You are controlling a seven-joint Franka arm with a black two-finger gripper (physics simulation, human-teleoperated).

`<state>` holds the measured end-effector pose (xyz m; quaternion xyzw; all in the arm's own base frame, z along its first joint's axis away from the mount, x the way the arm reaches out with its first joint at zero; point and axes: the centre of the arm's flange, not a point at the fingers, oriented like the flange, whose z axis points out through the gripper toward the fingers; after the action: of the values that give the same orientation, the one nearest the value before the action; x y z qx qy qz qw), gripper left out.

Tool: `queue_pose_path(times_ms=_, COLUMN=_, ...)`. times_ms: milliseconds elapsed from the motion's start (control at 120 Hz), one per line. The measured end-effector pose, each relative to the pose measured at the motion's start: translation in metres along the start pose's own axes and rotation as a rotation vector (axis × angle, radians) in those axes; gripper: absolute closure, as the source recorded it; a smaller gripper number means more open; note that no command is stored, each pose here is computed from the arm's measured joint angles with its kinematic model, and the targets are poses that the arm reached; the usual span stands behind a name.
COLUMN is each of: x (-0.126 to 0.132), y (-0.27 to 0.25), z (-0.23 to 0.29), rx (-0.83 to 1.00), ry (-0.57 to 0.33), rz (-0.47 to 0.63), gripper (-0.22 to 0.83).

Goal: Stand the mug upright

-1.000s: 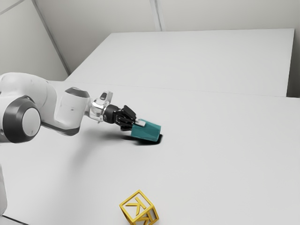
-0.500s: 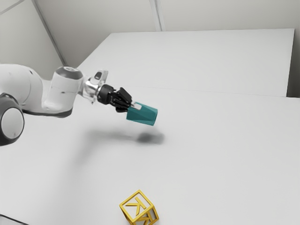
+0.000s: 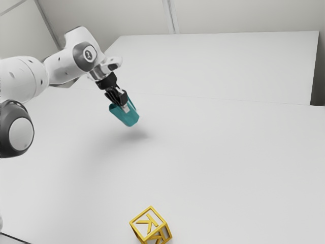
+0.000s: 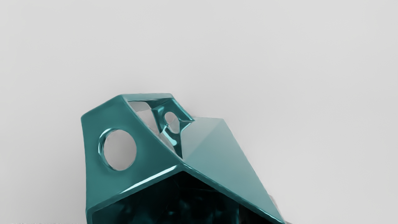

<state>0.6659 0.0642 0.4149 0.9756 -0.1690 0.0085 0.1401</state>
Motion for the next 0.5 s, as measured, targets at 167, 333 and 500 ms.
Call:
queue_pose_path(times_ms=167, x=0.007, y=-0.019, z=0.022, rx=0.155, ry=-0.061, rz=-0.019, gripper=0.78)
queue_pose_path(times_ms=333, x=0.005, y=-0.035, z=0.043, rx=0.252, ry=-0.129, rz=-0.062, gripper=0.78)
queue_pose_path(times_ms=500, x=0.004, y=-0.043, z=0.059, rx=0.279, ry=-0.152, rz=-0.119, gripper=0.77)
